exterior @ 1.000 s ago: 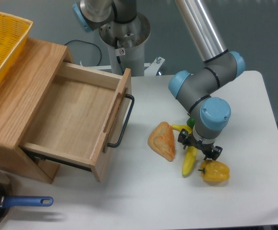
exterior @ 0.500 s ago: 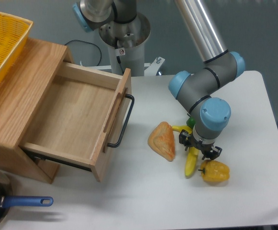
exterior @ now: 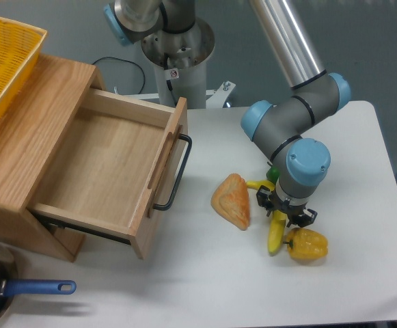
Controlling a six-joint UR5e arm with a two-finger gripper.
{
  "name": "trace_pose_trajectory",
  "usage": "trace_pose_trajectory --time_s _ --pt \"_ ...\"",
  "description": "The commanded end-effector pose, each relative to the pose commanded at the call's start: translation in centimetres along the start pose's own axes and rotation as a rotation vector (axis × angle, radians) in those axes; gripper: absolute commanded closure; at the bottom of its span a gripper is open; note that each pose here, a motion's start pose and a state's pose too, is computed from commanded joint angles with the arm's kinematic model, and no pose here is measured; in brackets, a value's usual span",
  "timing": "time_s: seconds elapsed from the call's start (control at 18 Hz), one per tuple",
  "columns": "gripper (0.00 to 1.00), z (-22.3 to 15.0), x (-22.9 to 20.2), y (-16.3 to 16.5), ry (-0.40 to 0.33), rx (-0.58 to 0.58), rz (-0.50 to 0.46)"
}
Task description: Pick up the banana
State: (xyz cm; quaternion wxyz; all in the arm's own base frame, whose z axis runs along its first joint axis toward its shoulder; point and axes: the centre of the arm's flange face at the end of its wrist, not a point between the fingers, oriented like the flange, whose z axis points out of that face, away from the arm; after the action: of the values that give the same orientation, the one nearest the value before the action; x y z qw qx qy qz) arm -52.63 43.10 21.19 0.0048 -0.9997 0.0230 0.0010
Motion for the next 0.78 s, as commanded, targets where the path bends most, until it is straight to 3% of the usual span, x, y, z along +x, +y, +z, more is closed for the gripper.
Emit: trace_pose_trajectory --time_s 0.22,0.39,0.44,0.56,0.67,0.78 --pt "0.44 -0.41 -0.04 -0.02 -0.004 0.002 0.000" --pt "0.54 -0.90 0.37 -0.47 -0.011 0.002 0.009" --pt "0.52 -0.77 0.52 -0.51 -0.008 0.001 0.011" --pt "0.25 -0.32 0.68 -0.48 0.001 0.001 0.015" --pt "0.06 -0.18 0.57 -0.32 0.001 0.001 0.011" --pt "0.01 -0.07 0.41 -0.26 -0.001 0.001 0.005"
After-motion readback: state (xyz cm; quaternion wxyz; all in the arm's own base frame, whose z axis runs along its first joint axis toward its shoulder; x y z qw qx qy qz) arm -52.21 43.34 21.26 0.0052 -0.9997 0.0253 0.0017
